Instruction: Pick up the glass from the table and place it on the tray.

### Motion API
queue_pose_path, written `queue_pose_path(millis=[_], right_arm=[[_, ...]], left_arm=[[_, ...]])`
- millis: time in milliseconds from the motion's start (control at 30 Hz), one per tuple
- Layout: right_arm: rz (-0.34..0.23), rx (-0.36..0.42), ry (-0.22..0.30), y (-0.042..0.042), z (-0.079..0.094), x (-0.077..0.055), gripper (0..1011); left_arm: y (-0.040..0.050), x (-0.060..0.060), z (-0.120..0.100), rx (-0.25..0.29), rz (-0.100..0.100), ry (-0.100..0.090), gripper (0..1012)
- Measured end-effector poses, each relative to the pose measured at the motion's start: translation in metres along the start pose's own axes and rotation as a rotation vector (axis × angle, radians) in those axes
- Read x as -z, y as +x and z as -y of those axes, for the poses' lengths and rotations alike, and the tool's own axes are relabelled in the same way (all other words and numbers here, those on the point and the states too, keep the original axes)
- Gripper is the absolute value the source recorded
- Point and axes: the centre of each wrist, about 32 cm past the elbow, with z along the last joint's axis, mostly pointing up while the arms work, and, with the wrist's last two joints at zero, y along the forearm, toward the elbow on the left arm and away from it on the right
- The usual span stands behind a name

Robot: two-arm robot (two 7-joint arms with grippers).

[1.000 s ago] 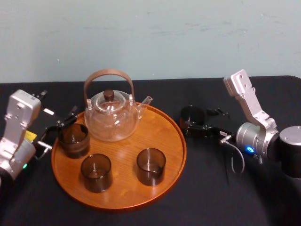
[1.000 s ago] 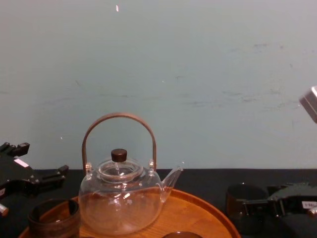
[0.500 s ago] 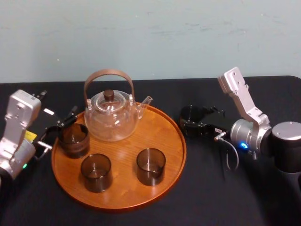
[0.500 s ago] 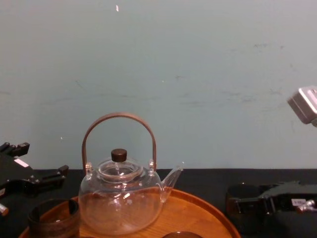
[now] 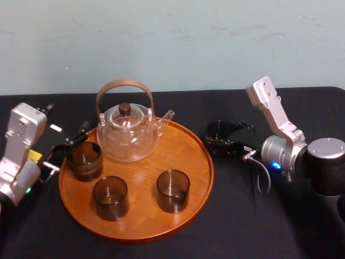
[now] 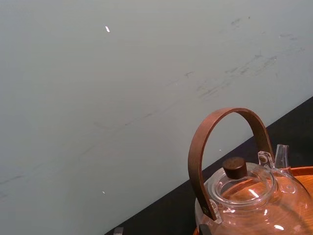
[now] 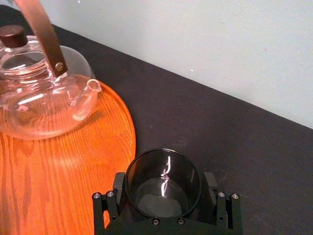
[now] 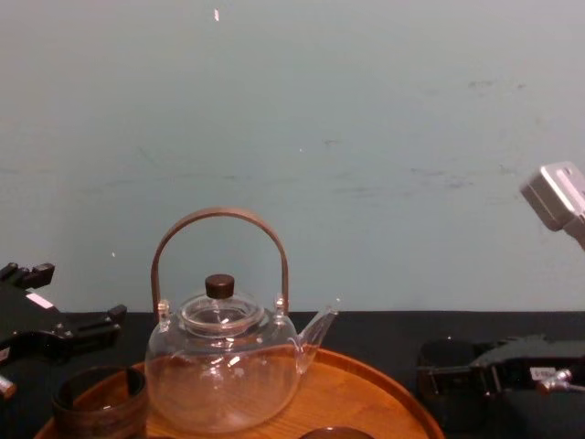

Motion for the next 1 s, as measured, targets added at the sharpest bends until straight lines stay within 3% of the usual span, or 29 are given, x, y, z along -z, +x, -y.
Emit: queue_pose_path(millis=[333,567,1000], right_arm=[[0.008,0.0,0.001,-0.0003,0.0,0.0,1003],[0.005,0.001,0.001,0.0002,0.0003,-0.0001,904],[0.001,0.002,0.001,0.0003,0.0006,0.0,903]], left_arm=[[0.0,0.0,0.0,0.0,0.0,0.0,1001],[0.0,0.0,0.0,0.0,0.0,0.0,1001],[0.0,0.0,0.0,0.0,0.0,0.0,1001]])
